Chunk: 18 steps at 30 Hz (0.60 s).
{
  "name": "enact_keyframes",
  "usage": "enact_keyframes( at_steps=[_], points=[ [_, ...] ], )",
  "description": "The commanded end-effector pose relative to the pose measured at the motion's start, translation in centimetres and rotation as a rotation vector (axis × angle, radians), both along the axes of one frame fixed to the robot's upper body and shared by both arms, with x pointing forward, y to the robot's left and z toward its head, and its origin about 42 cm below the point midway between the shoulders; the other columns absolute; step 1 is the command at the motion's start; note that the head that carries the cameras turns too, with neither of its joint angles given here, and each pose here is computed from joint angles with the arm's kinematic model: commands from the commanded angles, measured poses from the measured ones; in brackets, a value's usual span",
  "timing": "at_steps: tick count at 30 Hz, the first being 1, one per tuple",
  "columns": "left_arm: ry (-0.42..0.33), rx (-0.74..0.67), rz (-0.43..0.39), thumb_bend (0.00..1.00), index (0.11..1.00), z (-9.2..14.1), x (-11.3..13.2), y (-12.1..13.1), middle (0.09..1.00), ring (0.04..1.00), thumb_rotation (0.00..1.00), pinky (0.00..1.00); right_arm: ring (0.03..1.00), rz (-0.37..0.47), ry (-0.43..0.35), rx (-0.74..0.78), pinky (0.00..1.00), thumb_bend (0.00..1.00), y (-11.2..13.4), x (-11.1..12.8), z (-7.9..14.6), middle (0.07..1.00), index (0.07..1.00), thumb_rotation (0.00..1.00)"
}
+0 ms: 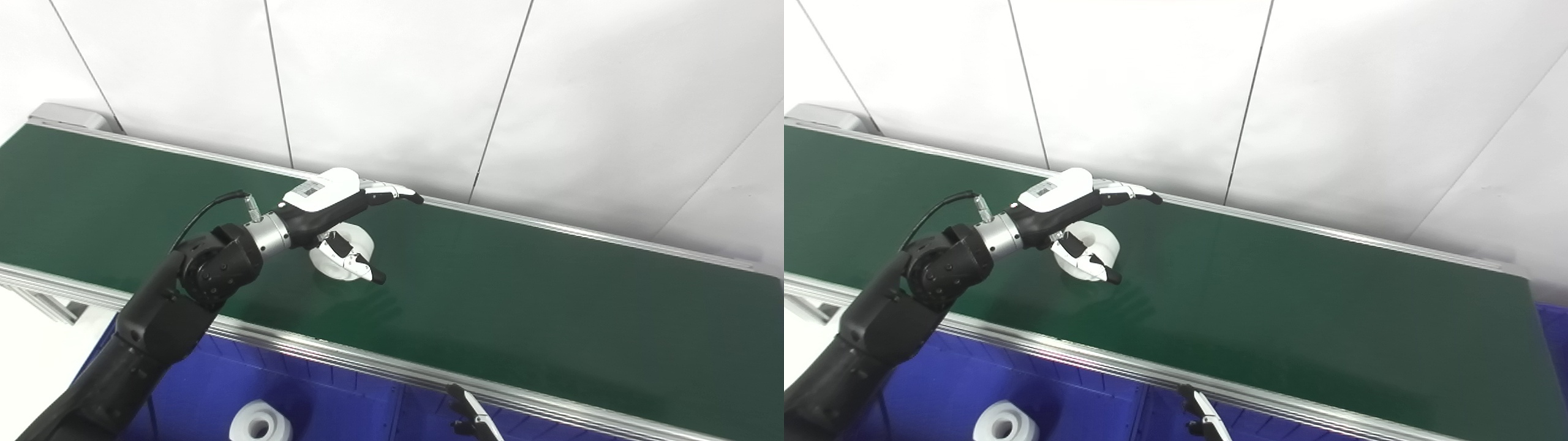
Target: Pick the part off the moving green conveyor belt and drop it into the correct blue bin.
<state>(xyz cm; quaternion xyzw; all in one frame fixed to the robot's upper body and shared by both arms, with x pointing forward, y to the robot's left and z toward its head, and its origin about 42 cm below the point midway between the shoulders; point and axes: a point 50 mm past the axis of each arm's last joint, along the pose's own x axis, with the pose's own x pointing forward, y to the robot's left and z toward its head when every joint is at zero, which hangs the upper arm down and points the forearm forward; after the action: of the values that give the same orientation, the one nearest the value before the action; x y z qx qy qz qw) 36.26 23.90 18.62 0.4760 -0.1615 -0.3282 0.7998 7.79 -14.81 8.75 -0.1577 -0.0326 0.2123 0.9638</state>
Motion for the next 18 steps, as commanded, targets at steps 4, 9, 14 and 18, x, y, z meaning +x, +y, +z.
enact_keyframes(
  at_steps=[4, 9, 14, 18],
  points=[
    [0.058, 0.031, -0.002, 0.93, 0.915, -0.3, 1.5, 0.6, 0.940, 0.909, 0.25, 0.81, 0.892, 0.003, -0.047, 0.033, 0.81, 0.28, 0.3, -0.1, 1.1, 0.936, 0.916, 0.63],
    [0.065, 0.099, -0.018, 1.00, 0.923, -1.8, 2.4, 0.5, 0.970, 0.954, 0.25, 0.87, 0.892, 0.002, -0.043, 0.033, 0.81, 0.28, 0.3, -0.2, 1.1, 0.937, 0.918, 0.64],
    [0.209, 0.161, -0.021, 1.00, 0.950, -3.3, 4.0, 0.6, 0.999, 0.970, 0.21, 0.88, 0.893, -0.002, -0.042, 0.037, 0.82, 0.28, 0.4, -0.2, 1.1, 0.936, 0.916, 0.63],
    [0.305, 0.204, -0.019, 0.93, 0.916, -5.1, 5.0, 0.5, 0.881, 0.651, 0.01, 0.49, 0.891, -0.004, -0.043, 0.041, 0.81, 0.28, 0.6, -0.2, 1.2, 0.932, 0.912, 0.63]
  ],
)
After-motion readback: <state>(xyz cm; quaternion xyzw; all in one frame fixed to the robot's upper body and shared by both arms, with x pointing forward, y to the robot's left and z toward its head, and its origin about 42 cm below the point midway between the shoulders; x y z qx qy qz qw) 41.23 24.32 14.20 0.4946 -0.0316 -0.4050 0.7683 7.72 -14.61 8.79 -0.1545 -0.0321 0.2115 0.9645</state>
